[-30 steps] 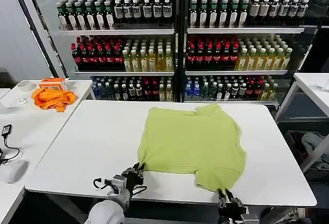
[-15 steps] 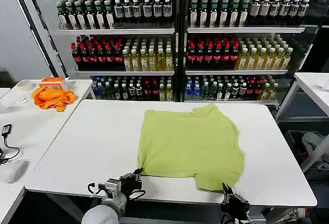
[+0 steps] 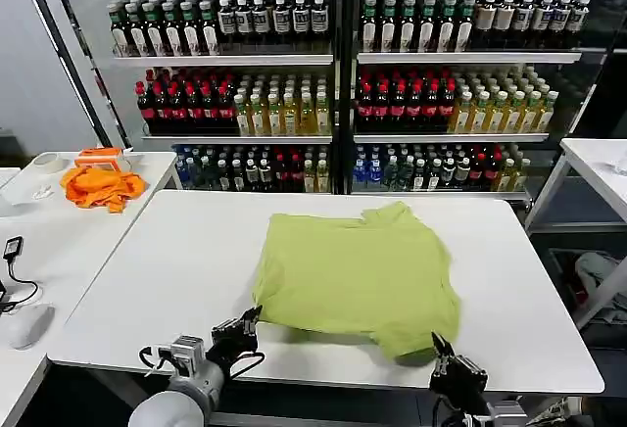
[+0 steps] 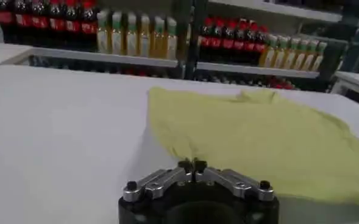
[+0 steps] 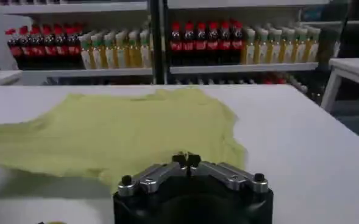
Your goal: Fold and organize the clothes.
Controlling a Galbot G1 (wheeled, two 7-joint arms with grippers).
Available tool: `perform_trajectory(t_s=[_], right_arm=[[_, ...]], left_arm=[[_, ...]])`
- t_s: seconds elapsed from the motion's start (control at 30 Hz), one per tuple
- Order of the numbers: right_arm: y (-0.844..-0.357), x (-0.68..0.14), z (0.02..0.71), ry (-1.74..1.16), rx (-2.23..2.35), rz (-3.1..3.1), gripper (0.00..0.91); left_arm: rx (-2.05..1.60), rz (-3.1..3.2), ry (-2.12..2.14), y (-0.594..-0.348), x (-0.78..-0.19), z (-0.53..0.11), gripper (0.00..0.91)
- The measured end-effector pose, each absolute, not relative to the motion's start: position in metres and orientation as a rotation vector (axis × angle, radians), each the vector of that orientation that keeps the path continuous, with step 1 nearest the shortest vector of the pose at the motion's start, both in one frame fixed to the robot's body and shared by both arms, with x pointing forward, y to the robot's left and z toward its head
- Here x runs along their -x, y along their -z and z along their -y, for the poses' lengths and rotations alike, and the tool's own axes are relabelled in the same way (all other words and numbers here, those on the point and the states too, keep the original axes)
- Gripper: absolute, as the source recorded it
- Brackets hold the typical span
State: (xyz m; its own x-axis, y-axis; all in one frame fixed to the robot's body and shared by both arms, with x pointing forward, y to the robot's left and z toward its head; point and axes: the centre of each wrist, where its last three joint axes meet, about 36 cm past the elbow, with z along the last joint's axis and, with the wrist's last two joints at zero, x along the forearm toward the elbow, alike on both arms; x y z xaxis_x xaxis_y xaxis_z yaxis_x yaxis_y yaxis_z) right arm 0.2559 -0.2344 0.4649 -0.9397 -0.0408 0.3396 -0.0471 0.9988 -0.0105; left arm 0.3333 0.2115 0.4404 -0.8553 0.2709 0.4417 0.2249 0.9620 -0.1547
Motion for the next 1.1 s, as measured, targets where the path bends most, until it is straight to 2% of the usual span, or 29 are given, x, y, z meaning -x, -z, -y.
perform_trajectory(t_s=[0.67,1.1], right_arm=[[-0.458,-0.352,0.26,-0.185,-0.152,2.868,0.0],[-0.434,-0.406,0.26,-0.274,-0.184,2.845,0.0]], left_arm=[[0.392,2.634,-0.147,-0.436,-0.386,-0.205,0.03],[0.373,2.628,-0.091,-0.428,-0.434,-0.191,0.03]])
